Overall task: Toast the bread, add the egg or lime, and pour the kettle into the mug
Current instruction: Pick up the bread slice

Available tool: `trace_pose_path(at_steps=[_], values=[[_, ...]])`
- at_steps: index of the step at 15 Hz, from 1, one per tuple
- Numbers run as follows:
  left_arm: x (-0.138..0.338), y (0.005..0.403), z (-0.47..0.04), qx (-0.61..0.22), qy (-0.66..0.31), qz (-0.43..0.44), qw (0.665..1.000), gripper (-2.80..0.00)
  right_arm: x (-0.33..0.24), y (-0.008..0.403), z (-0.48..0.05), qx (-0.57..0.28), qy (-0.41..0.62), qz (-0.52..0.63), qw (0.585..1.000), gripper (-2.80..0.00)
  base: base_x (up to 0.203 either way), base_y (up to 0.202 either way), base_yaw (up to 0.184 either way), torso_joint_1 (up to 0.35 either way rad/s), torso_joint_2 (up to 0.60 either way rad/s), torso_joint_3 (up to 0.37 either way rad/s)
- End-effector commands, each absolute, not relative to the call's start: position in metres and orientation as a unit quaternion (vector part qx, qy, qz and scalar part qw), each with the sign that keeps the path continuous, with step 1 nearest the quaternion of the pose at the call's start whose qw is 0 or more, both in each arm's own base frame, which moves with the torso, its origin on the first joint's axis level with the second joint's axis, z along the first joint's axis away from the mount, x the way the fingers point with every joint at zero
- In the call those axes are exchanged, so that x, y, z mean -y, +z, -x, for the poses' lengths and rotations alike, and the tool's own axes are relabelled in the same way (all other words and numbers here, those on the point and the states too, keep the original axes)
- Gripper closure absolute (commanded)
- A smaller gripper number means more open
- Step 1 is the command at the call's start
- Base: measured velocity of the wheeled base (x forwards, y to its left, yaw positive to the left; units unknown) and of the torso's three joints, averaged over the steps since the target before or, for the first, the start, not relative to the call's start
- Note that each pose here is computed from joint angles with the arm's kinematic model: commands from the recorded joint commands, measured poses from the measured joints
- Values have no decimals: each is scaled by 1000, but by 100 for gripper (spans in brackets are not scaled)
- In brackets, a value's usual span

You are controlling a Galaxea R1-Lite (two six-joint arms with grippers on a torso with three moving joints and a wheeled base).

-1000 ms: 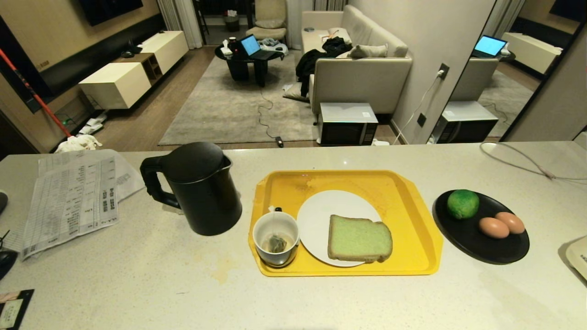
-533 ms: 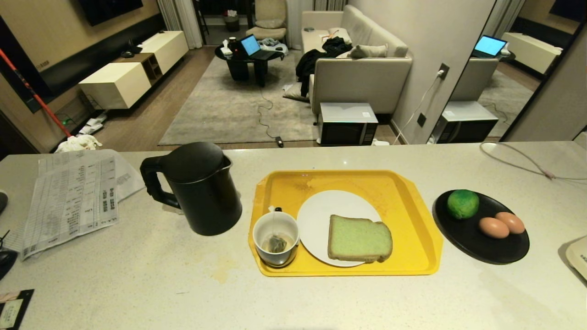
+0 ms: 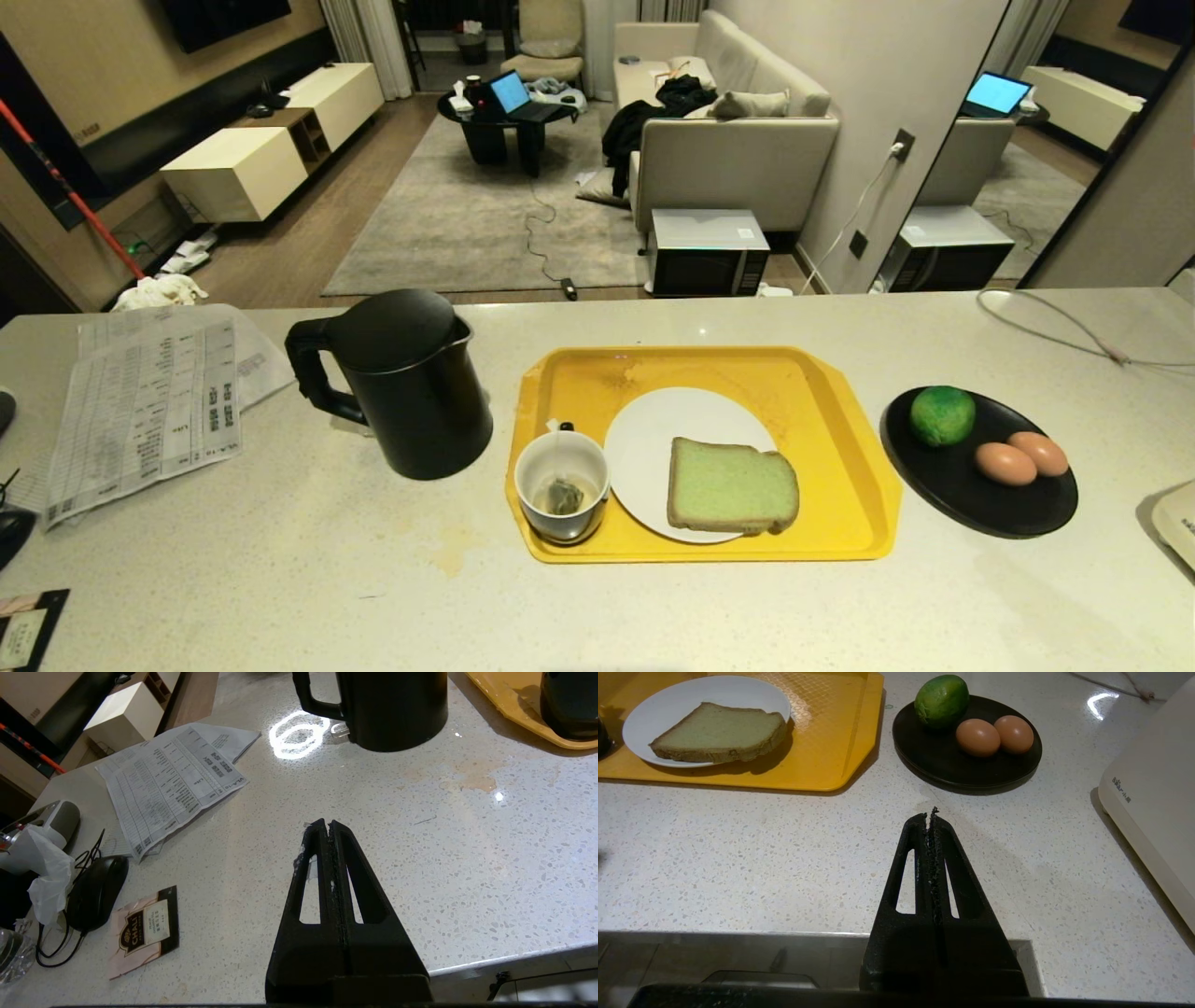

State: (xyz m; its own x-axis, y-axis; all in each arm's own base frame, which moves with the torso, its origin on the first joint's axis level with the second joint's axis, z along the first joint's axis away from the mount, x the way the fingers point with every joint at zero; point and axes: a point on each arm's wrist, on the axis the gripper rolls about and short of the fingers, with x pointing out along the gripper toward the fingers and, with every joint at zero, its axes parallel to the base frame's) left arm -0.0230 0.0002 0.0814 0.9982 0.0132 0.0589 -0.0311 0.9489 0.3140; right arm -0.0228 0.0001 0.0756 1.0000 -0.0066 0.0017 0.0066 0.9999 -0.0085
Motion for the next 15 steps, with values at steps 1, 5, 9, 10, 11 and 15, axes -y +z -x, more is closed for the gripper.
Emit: trace_pose_path(at_steps=[1,5,9,10,11,15], values=[[0,81,23,28,12,-160,987,0,0,75,23,-1,-3,5,1000,0,0,0,0,0,0,0],[0,81,23,28,12,-160,987,0,0,75,23,0,-2,7,1000,0,0,0,0,0,0,0],[0,81,23,29,12,-160,987,0,0,75,23,0,0,8,1000,0,0,0,0,0,0,0],[0,81,23,28,12,-160,987,0,0,75,23,0,0,8,1000,0,0,0,0,0,0,0],[0,81,23,28,12,-160,987,0,0,75,23,0,-2,8,1000,0,0,0,0,0,0,0],[0,81,23,28,12,-160,987,0,0,75,23,0,-2,7,1000,0,0,0,0,0,0,0]])
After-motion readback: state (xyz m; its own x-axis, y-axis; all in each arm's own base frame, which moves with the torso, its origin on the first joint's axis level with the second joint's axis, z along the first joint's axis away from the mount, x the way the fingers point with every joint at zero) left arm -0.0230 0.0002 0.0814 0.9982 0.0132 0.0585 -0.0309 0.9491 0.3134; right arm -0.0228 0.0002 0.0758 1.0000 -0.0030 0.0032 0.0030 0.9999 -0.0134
